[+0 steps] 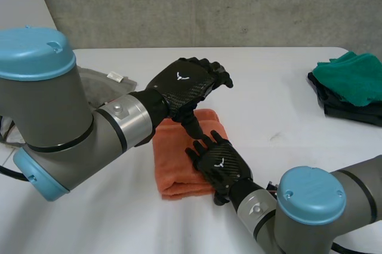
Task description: Fold the laundry.
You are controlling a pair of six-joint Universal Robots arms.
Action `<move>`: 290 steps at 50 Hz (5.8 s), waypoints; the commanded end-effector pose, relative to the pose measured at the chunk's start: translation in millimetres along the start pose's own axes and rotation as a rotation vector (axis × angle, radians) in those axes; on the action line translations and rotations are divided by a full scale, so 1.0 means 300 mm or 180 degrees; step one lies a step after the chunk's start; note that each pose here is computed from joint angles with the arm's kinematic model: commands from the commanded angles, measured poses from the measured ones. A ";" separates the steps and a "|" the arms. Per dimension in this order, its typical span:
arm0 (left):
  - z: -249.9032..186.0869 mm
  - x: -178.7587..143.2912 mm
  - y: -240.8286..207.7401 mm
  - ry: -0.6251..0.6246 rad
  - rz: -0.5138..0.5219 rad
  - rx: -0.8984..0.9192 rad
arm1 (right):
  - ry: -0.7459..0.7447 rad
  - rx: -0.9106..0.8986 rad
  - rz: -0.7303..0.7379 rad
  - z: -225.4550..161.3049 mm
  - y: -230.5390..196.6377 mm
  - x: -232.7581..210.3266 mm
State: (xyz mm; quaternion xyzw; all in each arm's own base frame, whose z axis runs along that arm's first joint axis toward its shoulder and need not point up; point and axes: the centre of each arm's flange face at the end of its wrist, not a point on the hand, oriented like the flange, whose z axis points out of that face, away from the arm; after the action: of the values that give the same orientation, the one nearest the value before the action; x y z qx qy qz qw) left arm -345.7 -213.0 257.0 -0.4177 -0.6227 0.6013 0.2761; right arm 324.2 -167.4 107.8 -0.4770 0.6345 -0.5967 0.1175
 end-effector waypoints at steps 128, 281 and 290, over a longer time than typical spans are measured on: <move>-0.198 -0.599 -0.097 -0.2061 0.0885 0.0030 | 0.1888 0.0931 -0.0419 -0.139 -0.143 0.884; 0.003 0.162 0.324 -0.0453 -0.2040 -0.0522 | 0.1167 0.1361 -0.0056 -0.177 -0.701 0.575; 0.131 0.197 0.347 -0.0292 -0.2067 -0.0416 | 0.1165 0.1286 -0.0021 -0.215 -0.713 0.570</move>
State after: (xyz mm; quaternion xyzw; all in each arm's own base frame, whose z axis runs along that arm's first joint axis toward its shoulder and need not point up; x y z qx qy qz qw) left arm -365.4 -185.0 149.0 -0.1754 -0.7827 0.4593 0.3817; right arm 293.5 -224.0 377.5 -0.3312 0.5084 -0.7895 0.0925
